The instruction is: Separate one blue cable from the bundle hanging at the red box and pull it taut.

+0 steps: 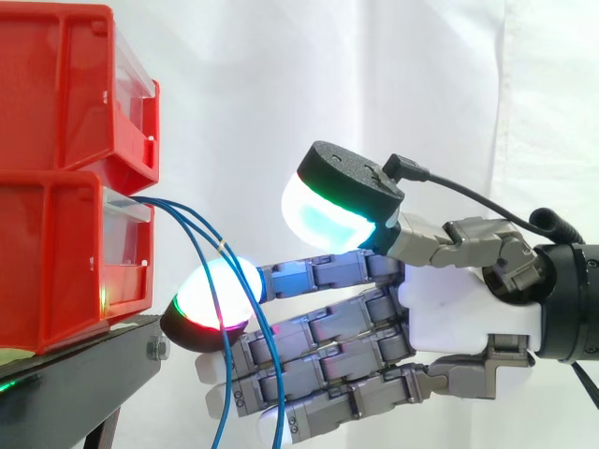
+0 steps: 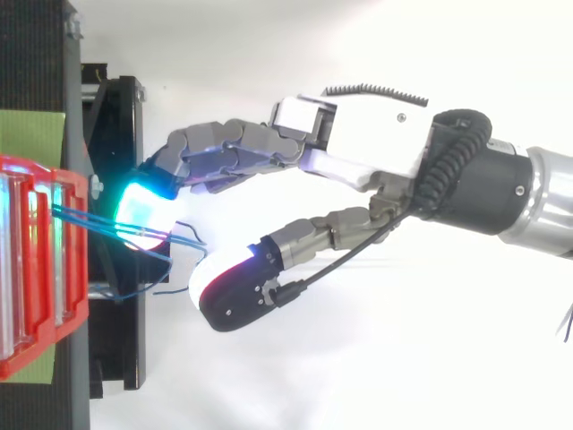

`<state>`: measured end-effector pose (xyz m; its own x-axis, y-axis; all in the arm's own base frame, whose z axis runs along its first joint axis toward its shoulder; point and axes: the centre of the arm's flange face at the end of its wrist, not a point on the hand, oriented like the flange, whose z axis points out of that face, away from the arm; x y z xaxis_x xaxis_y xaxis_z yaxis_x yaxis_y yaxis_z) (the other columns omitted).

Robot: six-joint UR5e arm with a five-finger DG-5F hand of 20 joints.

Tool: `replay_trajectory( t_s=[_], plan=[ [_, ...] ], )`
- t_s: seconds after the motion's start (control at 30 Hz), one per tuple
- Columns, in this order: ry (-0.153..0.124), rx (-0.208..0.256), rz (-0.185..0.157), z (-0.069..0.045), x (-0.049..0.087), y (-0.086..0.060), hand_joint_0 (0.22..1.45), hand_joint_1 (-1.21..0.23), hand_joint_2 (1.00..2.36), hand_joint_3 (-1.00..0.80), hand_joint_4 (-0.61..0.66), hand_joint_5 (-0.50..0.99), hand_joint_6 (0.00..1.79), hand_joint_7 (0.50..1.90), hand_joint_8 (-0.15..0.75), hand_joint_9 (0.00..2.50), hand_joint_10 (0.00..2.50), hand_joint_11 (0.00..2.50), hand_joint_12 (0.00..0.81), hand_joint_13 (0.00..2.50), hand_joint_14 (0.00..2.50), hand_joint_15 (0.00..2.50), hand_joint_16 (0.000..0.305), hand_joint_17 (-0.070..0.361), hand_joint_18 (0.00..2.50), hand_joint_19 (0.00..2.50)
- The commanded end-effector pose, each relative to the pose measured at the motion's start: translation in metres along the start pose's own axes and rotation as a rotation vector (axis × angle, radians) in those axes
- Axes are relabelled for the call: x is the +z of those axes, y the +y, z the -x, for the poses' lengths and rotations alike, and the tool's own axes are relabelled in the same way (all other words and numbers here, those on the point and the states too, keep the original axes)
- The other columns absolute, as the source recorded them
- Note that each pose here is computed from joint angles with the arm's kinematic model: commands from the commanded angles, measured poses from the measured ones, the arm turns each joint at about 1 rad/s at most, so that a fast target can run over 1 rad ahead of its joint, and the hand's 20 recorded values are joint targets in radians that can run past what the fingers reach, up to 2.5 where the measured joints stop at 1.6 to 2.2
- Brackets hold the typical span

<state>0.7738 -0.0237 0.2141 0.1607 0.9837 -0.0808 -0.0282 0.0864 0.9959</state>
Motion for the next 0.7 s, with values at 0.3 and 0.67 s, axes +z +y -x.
replay_trajectory(
  t_s=[0.3,0.67],
  plan=[
    [-0.001,0.001,-0.003,0.001,0.004,-0.0077,0.57,-0.74,1.0,-0.5,0.29,-0.14,0.5,0.99,0.251,0.48,0.0,0.14,0.256,0.43,0.0,0.08,0.032,0.072,0.37,0.22],
    [0.002,-0.001,-0.005,-0.0013,0.0034,-0.0078,0.6,-0.72,1.01,-0.43,0.2,-0.12,0.5,1.17,0.254,0.5,0.01,0.16,0.251,0.44,0.0,0.08,0.031,0.07,0.38,0.22]
  ],
)
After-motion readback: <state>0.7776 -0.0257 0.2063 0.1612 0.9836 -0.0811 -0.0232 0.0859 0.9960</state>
